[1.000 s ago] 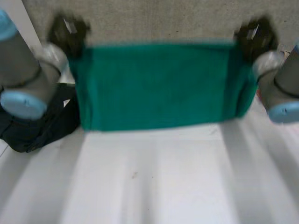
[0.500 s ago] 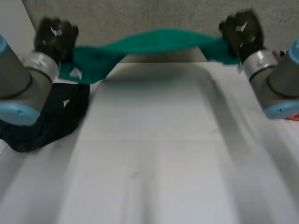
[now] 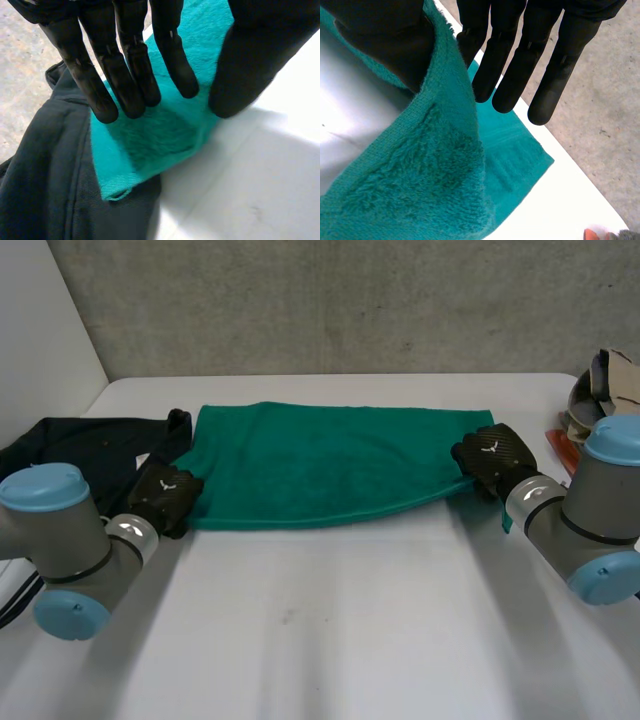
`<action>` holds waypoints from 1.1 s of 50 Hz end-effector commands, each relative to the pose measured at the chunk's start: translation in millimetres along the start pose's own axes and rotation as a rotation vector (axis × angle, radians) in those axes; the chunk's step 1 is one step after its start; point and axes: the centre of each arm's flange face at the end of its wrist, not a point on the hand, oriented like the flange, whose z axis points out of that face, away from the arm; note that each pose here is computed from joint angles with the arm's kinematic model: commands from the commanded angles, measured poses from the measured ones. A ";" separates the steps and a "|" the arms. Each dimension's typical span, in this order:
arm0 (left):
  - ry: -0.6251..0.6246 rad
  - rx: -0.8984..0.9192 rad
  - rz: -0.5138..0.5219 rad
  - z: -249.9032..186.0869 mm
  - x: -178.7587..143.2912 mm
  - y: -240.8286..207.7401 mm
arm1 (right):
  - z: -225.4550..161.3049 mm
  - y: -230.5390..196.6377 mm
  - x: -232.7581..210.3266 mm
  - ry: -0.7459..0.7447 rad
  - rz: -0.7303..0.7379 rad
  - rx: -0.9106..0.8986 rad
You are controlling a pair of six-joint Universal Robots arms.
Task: Fold the laundry.
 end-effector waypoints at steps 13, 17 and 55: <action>0.004 0.054 -0.052 13.7 -28.4 11.3 | 2.6 14.3 8.4 0.022 0.042 -0.036; 0.001 0.043 -0.056 13.9 -32.9 14.8 | 3.8 15.4 8.3 0.023 0.032 -0.037; -0.023 0.056 0.029 35.6 -52.0 10.8 | 3.9 19.3 6.9 0.034 0.025 -0.059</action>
